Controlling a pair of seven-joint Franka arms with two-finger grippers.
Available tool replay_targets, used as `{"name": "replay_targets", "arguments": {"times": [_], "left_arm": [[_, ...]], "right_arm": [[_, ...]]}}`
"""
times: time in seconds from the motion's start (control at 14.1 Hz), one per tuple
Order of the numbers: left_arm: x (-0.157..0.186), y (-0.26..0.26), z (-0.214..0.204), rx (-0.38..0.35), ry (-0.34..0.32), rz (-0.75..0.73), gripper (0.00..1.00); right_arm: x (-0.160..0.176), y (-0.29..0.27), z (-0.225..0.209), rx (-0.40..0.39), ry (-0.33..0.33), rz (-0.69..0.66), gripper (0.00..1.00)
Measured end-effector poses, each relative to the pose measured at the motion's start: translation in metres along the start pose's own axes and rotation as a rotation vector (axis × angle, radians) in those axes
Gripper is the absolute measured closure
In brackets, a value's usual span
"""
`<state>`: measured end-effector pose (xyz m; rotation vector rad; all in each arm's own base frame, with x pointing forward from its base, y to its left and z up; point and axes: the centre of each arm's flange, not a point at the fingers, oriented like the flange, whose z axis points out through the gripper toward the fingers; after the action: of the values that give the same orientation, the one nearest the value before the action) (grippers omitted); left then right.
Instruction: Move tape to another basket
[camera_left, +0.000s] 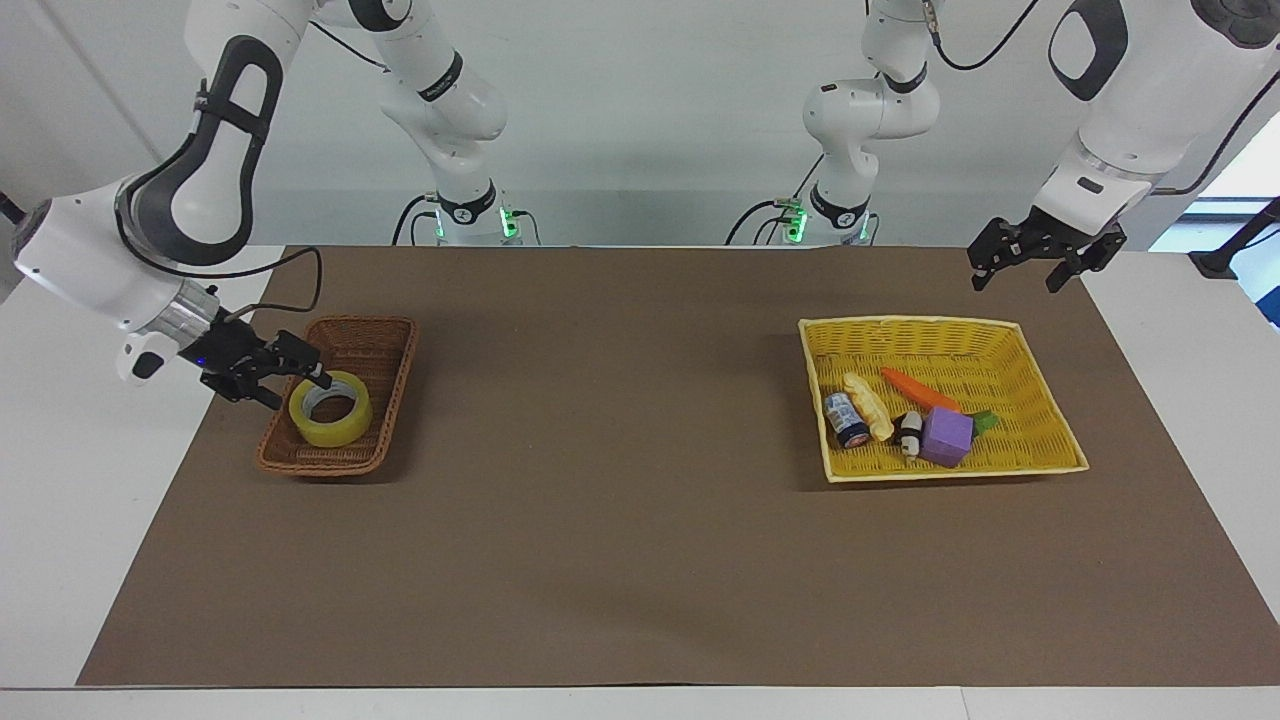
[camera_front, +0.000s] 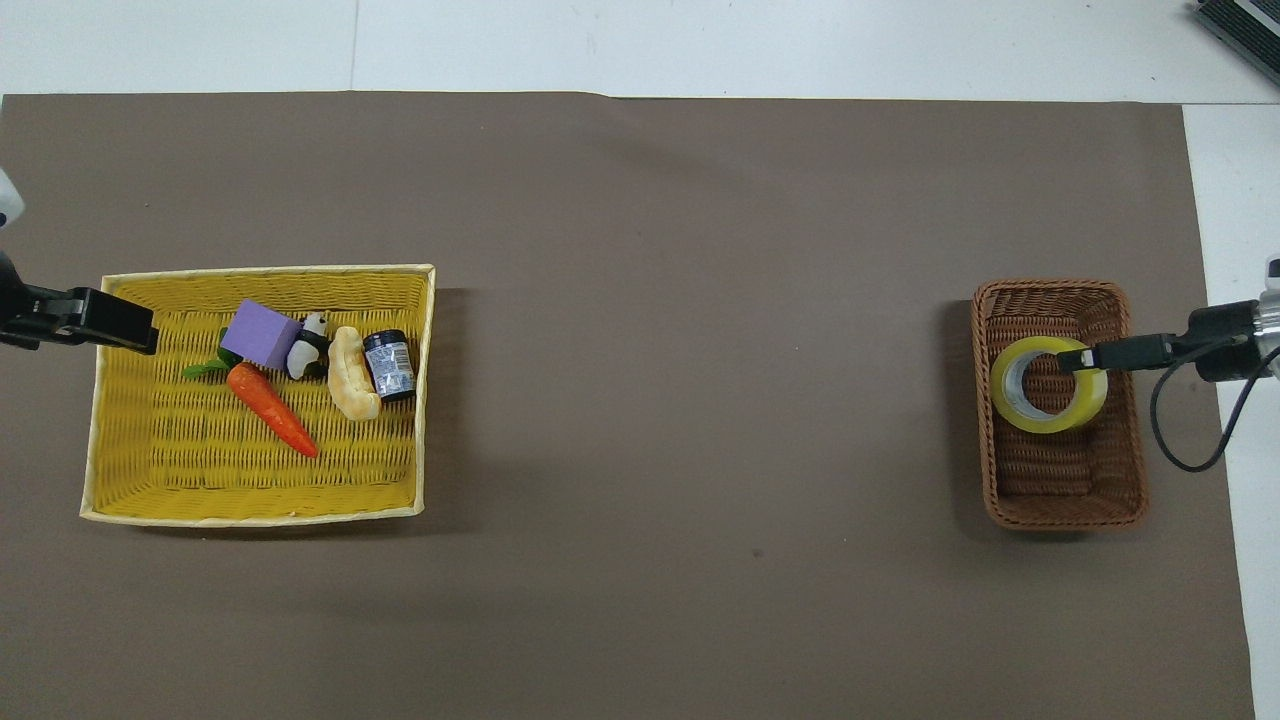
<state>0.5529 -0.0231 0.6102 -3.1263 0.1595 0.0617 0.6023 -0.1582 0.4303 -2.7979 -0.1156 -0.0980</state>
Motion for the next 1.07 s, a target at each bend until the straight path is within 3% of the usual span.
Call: {"name": "replay_targets", "arguments": {"times": [0.57,0.78,1.07], "left_arm": [[0.0,-0.001,0.0,0.0,0.0,-0.002,0.0],[0.0,-0.001,0.0,0.0,0.0,-0.002,0.0],[0.0,-0.001,0.0,0.0,0.0,-0.003,0.0]], "right_arm": [[0.039,-0.105,-0.017,-0.311,0.035,0.16,0.0],[0.032,-0.152,-0.036,-0.333,0.041,0.219,0.0],[0.009,-0.181,-0.097,-0.332,0.021,0.233,0.0]]}}
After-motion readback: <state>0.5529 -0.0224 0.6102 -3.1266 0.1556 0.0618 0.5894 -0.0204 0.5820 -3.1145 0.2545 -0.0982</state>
